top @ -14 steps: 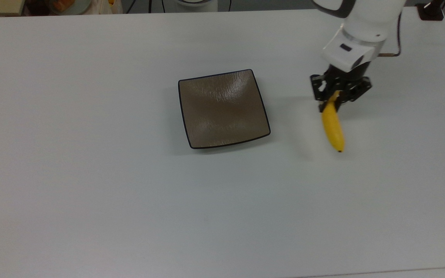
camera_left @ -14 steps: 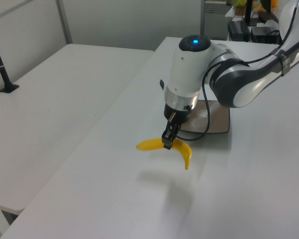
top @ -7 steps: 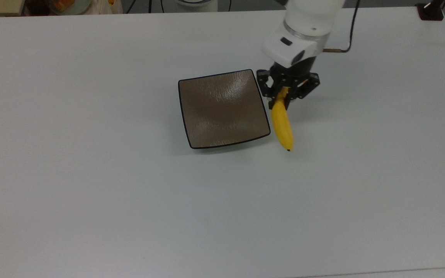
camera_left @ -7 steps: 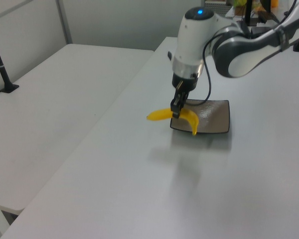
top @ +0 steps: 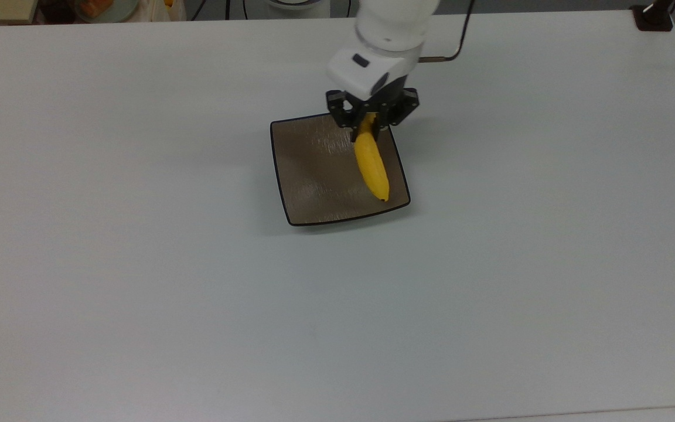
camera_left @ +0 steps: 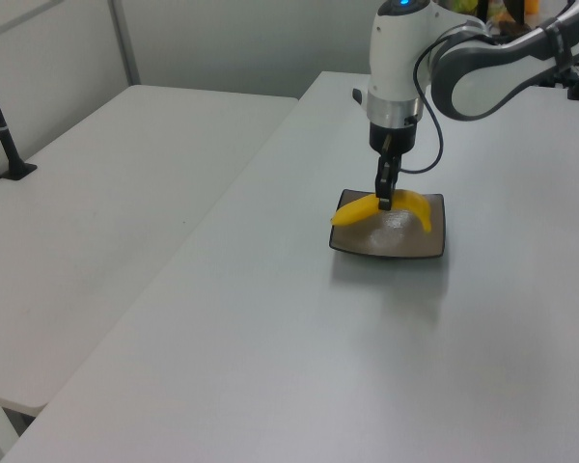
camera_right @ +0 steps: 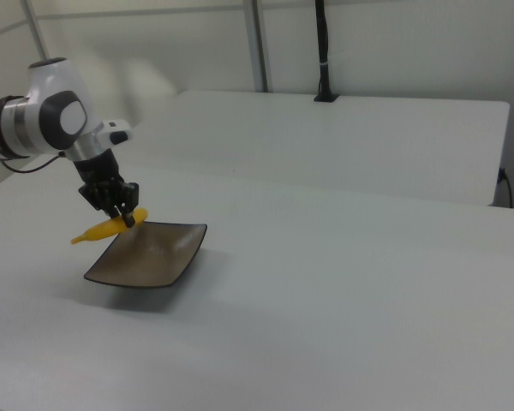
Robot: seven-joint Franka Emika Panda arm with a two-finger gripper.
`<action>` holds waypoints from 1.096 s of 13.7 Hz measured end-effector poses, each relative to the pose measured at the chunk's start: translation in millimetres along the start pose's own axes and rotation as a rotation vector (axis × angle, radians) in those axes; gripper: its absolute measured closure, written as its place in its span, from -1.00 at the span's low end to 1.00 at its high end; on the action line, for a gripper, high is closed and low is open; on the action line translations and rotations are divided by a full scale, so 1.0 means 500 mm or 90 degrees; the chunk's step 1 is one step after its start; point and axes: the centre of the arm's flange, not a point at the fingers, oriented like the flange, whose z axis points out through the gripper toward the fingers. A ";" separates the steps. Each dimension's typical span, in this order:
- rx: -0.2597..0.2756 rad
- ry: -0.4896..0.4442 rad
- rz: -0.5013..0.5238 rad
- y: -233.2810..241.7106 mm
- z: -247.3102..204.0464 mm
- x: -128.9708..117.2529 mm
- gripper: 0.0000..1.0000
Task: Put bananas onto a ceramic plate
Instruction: 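Lower the banana onto the plate and open the gripper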
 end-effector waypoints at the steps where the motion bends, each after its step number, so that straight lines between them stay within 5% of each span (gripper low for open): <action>1: 0.006 -0.002 0.000 0.025 -0.002 -0.001 0.37; 5: 0.008 -0.006 0.017 0.083 -0.007 -0.004 0.21; 9: 0.007 -0.010 0.017 0.084 -0.001 -0.005 -0.71; 11: 0.007 -0.011 0.018 0.084 0.000 -0.005 -0.99; 15: 0.006 -0.016 0.032 0.112 -0.009 -0.004 -1.00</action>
